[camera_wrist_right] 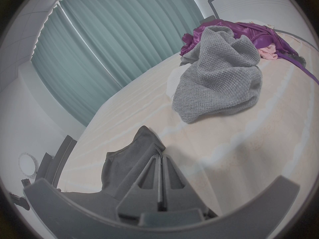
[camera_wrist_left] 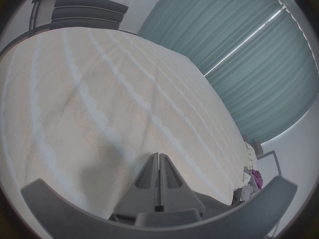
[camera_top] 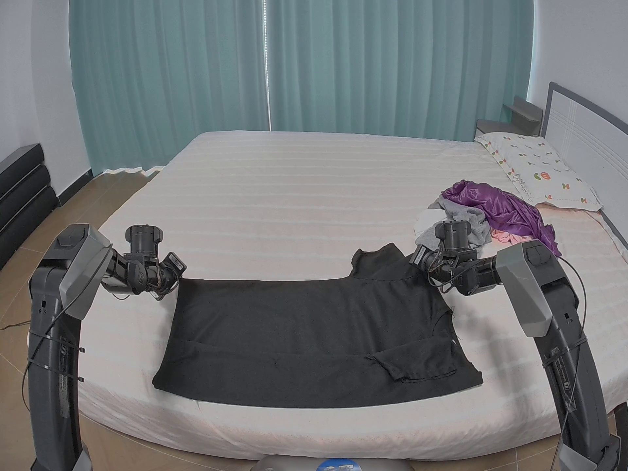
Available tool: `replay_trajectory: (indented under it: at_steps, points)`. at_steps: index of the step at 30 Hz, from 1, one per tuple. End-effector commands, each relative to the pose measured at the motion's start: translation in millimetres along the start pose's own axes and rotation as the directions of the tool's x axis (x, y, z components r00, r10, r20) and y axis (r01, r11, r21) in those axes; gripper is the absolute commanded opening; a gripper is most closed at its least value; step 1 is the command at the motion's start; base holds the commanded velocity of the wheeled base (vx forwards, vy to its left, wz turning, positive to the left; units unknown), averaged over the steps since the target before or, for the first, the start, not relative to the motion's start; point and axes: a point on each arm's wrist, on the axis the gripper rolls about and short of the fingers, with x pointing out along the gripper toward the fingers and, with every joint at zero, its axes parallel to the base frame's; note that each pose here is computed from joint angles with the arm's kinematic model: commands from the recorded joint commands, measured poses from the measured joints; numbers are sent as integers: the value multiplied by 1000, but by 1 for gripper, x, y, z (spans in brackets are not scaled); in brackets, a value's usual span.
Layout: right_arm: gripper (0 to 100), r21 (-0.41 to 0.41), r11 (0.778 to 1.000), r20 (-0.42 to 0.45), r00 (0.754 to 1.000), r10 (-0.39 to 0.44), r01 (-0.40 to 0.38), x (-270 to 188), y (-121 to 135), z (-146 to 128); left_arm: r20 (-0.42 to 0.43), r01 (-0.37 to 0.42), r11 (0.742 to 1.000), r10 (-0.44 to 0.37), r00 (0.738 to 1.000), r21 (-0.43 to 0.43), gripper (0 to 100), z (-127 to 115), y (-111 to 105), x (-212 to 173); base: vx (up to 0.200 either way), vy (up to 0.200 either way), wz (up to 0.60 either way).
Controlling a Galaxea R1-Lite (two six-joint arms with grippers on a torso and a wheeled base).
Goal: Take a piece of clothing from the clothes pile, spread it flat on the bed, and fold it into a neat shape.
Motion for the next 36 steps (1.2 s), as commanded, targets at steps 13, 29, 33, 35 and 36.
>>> replay_trajectory:
  at_steps: [13,29,33,35,36]
  points:
    - [0,20,1000,-25,1000,-18,18,-32,11,22,14,13,1000,-13,1000,0,0,6,-7,-11,0,0,0]
    - [0,111,994,-53,998,-17,23,-64,3,39,34,25,999,-24,999,-25,0,16,-13,-33,0,0,0]
    - [0,117,993,-87,996,6,4,-70,-2,34,32,21,999,-20,999,-27,0,16,-13,-40,0,0,0]
    - [0,119,993,-58,998,18,-11,-71,-3,38,35,24,999,-24,999,-26,0,17,-15,-42,0,0,0]
    - [0,120,993,-53,998,20,-13,-71,-4,38,36,24,999,-23,999,-29,0,18,-14,-42,0,0,0]
